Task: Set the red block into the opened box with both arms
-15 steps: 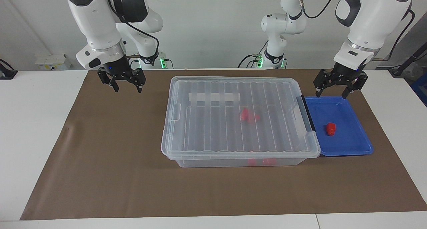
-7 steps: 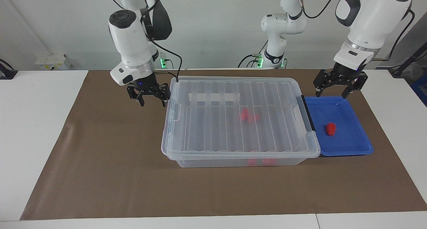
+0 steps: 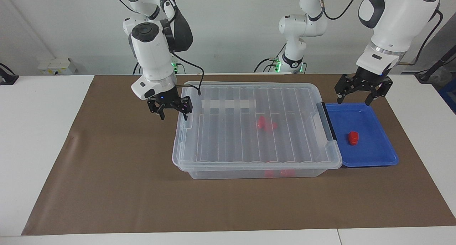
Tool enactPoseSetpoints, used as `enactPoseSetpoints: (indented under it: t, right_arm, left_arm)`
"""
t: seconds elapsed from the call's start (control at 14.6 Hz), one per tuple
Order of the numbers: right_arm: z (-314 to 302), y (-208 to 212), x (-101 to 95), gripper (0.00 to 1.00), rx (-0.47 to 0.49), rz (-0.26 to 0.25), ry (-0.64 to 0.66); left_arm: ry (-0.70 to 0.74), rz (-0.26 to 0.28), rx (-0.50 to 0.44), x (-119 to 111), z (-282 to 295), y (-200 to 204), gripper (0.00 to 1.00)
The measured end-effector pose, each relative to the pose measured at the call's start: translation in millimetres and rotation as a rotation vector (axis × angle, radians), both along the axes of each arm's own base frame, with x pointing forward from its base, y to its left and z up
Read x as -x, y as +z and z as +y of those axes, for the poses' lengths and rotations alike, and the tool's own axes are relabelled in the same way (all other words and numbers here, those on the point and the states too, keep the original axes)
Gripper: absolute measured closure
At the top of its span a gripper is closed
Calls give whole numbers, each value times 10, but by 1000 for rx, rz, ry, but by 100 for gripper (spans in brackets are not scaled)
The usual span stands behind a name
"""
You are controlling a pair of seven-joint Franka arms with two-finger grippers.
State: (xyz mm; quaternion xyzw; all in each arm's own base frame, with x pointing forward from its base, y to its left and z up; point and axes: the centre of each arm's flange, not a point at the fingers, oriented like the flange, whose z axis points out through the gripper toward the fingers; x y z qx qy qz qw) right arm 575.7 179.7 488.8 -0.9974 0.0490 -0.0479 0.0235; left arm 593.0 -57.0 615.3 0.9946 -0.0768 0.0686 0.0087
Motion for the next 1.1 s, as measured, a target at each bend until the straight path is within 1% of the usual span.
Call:
enactPoseSetpoints:
  t: [0.27, 0.55, 0.69, 0.76, 0.89, 0.96, 1.1]
  right_arm:
    - [-46, -188, 49, 7, 12, 37, -5]
    - [-169, -226, 29, 7, 14, 45, -26]
    - [-297, -236, -1, 7, 15, 46, -32]
    - [-366, -239, -17, 6, 16, 47, -32]
    - [-499, -248, -44, 4, 16, 49, -45]
    - [-584, -258, -59, 4, 17, 50, -50]
    - [-780, -262, -94, 3, 20, 50, -25]
  left_arm:
    - [1, 24, -2, 22, 3, -73, 0]
    - [12, 24, -1, 78, 41, -32, 0]
    - [38, 24, 0, 104, 185, -68, 0]
    - [59, -2, 2, 85, 304, -105, 0]
    - [111, -78, 4, 21, 644, -259, 0]
    - [127, -103, 1, 5, 813, -366, 0]
    - [93, -150, -17, -22, 1036, -583, 0]
